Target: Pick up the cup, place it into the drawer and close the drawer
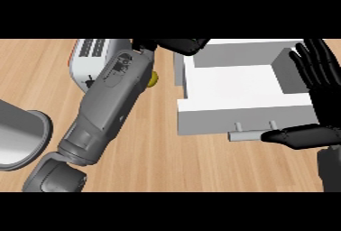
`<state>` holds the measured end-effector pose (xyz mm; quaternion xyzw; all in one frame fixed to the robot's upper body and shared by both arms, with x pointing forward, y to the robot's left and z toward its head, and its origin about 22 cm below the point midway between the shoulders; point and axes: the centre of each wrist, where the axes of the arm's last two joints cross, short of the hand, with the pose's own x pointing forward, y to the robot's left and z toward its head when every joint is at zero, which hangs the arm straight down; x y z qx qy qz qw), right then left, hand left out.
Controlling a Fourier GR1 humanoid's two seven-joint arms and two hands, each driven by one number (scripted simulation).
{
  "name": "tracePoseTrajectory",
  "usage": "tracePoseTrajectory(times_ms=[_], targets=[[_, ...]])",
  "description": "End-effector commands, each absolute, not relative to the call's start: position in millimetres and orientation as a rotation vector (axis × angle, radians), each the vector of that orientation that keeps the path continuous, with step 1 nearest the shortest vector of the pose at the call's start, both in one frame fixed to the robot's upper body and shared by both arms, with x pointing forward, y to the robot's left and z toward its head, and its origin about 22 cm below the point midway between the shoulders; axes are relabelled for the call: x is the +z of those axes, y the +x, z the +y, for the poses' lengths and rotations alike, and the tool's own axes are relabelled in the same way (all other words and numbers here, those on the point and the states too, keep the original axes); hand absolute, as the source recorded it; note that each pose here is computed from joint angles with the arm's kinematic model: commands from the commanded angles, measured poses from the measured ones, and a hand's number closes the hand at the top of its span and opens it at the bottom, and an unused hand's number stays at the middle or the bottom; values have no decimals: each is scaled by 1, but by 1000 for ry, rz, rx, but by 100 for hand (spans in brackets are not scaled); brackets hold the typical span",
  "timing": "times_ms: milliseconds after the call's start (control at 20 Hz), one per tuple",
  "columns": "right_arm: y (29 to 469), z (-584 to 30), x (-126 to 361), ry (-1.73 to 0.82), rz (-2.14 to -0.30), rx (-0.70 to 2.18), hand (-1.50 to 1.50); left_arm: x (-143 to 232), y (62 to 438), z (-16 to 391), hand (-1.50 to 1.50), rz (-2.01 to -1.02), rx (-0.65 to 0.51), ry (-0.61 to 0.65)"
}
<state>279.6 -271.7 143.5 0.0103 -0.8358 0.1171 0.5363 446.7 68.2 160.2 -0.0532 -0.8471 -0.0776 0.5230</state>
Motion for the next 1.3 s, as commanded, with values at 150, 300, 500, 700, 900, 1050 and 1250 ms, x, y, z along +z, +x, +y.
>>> tracePoseTrajectory(times_ms=[150, 300, 500, 700, 900, 1050, 1250], targets=[[289, -268, 154, 77, -2043, 288, -150, 165, 451, 39, 150, -1907, -248, 26], [290, -253, 152, 85, -2049, 322, -150, 160, 451, 35, 150, -1843, -320, 42], [282, -259, 151, 114, -2036, 337, -150, 145, 451, 38, 150, -1730, -445, 23], [302, -243, 164, 147, -2050, 365, -150, 128, 448, 43, 150, -1716, -464, 22], [302, -249, 164, 160, -2053, 382, -150, 113, 444, 48, -150, -1732, -455, 4], [300, -224, 158, 331, -2041, 424, -150, 125, 445, 43, -150, -1765, -354, -50], [296, -208, 156, 521, -2000, 597, 150, 125, 443, 45, -150, -1813, -250, -184]])
